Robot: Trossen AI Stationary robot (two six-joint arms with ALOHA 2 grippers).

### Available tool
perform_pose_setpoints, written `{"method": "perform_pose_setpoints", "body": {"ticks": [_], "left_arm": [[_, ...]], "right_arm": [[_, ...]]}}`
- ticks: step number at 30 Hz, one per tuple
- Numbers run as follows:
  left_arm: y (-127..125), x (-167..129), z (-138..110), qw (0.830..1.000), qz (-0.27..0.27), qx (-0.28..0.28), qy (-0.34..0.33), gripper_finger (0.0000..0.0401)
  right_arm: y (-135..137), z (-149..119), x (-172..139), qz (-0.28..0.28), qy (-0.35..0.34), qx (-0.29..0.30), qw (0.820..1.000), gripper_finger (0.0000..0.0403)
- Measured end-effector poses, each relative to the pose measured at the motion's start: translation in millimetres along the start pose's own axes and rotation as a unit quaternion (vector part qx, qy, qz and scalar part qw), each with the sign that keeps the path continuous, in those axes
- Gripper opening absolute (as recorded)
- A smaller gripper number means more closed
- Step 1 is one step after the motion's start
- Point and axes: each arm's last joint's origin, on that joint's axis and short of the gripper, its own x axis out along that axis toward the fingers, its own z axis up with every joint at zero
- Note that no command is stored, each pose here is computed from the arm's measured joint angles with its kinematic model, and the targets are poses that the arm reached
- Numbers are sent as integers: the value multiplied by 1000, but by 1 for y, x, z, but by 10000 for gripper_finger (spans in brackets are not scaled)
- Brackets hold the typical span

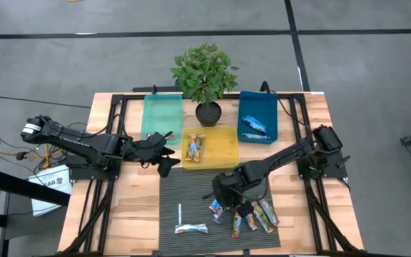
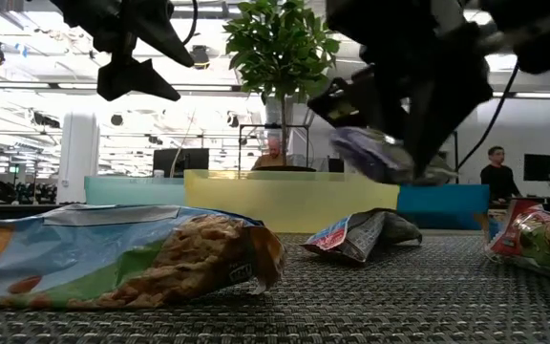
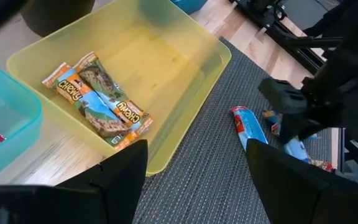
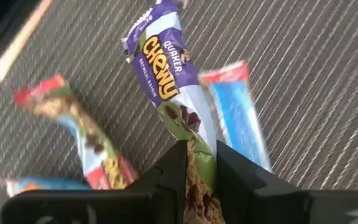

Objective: Pick and place Granola Bars by type
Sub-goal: Put the blue granola bar into the blue bin

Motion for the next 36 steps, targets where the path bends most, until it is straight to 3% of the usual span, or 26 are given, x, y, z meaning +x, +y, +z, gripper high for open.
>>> {"method": "perform_pose_setpoints", "body": {"ticks": [13, 22, 36], "left_arm": [[-2, 0, 1, 1000, -8, 9, -7, 265], [-2, 0, 1, 1000, -8, 9, -7, 265], [-1, 0, 2, 1000, -7, 9, -8, 265]], "right_arm": [[-17, -2, -95, -54, -98, 78, 991, 63], [-33, -29, -156, -154, -113, 140, 972, 63], [-47, -66, -203, -218, -113, 216, 945, 63]]}}
